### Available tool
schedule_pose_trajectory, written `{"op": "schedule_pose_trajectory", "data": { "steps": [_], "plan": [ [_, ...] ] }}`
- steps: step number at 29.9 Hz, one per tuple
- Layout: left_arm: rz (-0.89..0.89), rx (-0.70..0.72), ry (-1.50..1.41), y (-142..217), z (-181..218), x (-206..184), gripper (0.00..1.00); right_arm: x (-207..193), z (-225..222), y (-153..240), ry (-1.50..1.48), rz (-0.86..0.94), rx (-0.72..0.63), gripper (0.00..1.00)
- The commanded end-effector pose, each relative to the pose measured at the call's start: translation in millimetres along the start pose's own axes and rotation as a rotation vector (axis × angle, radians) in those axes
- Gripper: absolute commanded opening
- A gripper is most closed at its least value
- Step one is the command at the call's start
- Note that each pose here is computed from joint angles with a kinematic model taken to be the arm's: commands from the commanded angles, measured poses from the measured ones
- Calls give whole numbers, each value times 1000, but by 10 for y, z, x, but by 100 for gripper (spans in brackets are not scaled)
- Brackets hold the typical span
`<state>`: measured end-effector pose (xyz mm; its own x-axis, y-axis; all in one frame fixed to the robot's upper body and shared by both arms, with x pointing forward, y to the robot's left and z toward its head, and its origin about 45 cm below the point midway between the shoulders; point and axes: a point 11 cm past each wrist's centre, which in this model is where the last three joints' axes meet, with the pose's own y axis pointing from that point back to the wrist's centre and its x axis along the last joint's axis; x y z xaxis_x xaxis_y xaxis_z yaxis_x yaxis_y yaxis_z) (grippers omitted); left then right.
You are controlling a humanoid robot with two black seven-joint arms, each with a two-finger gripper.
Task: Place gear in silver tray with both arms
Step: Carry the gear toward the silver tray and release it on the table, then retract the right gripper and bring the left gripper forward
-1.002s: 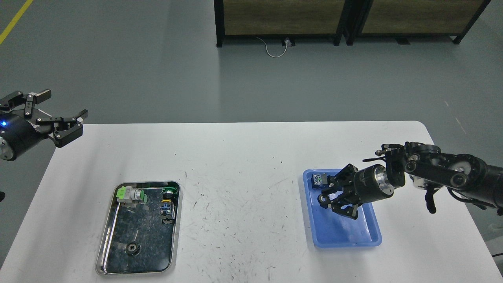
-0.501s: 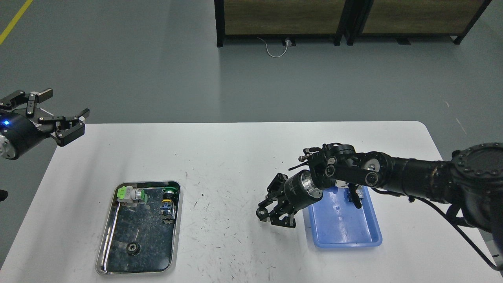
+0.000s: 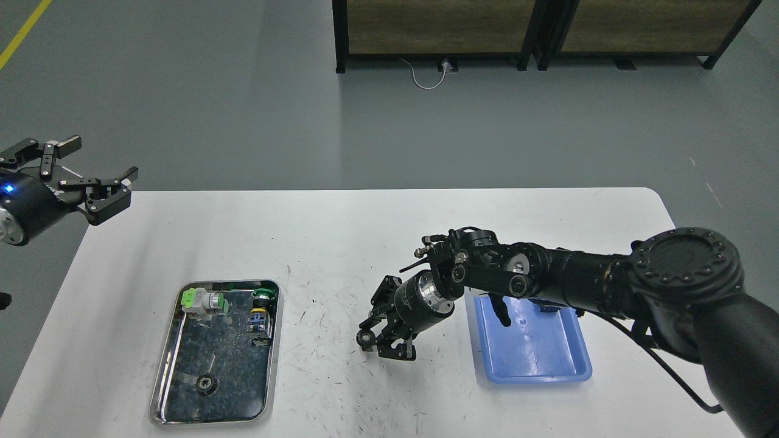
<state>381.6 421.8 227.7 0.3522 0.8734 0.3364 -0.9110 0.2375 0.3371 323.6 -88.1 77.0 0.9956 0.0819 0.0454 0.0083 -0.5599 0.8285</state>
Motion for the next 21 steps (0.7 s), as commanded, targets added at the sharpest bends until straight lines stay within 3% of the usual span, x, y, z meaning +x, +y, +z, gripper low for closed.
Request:
{"op": "schedule_pose_trajectory", "data": {
  "steps": [1,9,16,21],
  "plan": [
    [1,2,-1,13,-9,11,98,51,51,19,-7,19,-11,39],
    [-3,0,-1,31,-12,22,98,92,99,31,-25,39,1,67],
    [-13,-25,4,20,24,-10,98,301,-125,156,-54,92,69,76],
    [-41,-58,15,-29,84,-127,98,761,127,791,-136,251,84,78]
  ]
}}
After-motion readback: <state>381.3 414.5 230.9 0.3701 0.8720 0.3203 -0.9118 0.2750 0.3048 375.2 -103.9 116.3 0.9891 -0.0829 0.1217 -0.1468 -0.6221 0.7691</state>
